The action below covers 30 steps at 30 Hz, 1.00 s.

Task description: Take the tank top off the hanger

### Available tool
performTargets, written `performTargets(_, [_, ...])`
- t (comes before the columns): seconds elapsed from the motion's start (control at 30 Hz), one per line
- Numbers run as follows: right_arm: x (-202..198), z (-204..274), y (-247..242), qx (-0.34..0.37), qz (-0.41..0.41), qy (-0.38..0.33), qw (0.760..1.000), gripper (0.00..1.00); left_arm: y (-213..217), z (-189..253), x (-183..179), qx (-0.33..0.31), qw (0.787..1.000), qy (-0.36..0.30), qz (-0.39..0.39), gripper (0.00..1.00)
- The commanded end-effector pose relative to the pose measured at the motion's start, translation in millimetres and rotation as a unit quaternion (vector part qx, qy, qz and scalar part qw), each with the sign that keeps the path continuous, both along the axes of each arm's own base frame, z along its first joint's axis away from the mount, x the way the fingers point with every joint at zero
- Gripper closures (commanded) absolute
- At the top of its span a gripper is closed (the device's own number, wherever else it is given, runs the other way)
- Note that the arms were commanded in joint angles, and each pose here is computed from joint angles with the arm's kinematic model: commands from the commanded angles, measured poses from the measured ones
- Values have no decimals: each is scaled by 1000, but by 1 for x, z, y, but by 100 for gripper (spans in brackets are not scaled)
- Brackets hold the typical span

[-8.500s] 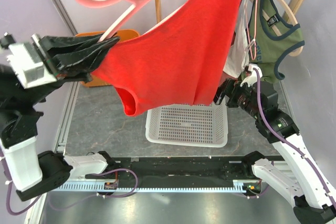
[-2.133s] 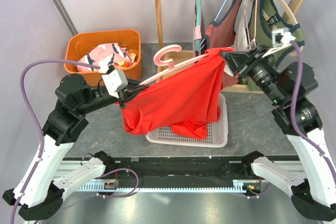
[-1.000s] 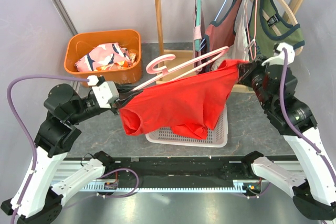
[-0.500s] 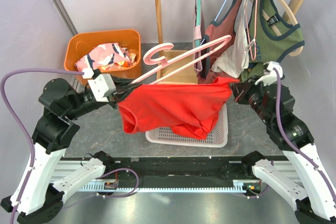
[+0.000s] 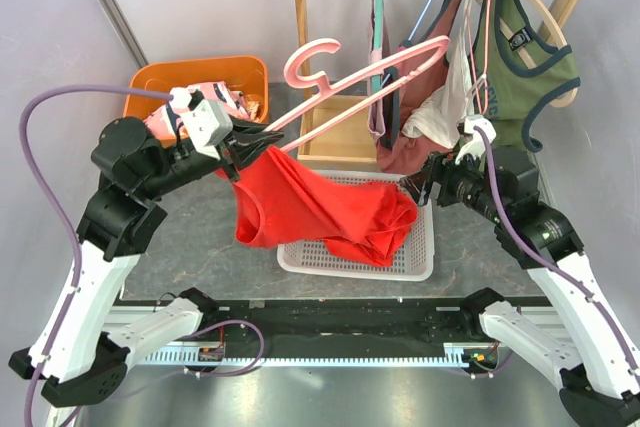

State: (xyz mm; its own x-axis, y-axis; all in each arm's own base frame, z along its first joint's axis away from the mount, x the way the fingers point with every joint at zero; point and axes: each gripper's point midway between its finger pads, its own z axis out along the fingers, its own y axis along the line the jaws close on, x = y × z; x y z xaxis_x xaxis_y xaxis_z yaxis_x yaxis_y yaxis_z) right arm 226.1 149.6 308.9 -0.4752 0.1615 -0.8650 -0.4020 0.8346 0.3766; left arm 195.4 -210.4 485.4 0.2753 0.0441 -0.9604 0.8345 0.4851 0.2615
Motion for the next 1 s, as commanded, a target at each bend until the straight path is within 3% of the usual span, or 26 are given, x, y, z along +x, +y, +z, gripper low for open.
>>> performTargets(0.0, [-6,56,-21,-45,-19,-88,995,14,-14,13,-15,-18,998,27,-59,98])
performTargets(0.17, [-39,136,-25,-33,26,-203,978,14,-34,-25,-20,30,990,83,-108,98])
performTargets(0.37, [-91,182,1,-10,168,-290,942,21,-42,-58,-32,79,982,102,-137,98])
performTargets(0.53, [-97,178,22,-19,247,-306,919,25,-45,-69,-46,114,968,133,-181,98])
performTargets(0.87, [-97,160,46,-18,329,-268,905,24,-44,-66,-70,135,954,130,-236,98])
performTargets(0.97, [-96,155,50,-15,341,-259,904,28,-44,-62,-72,134,953,124,-243,98])
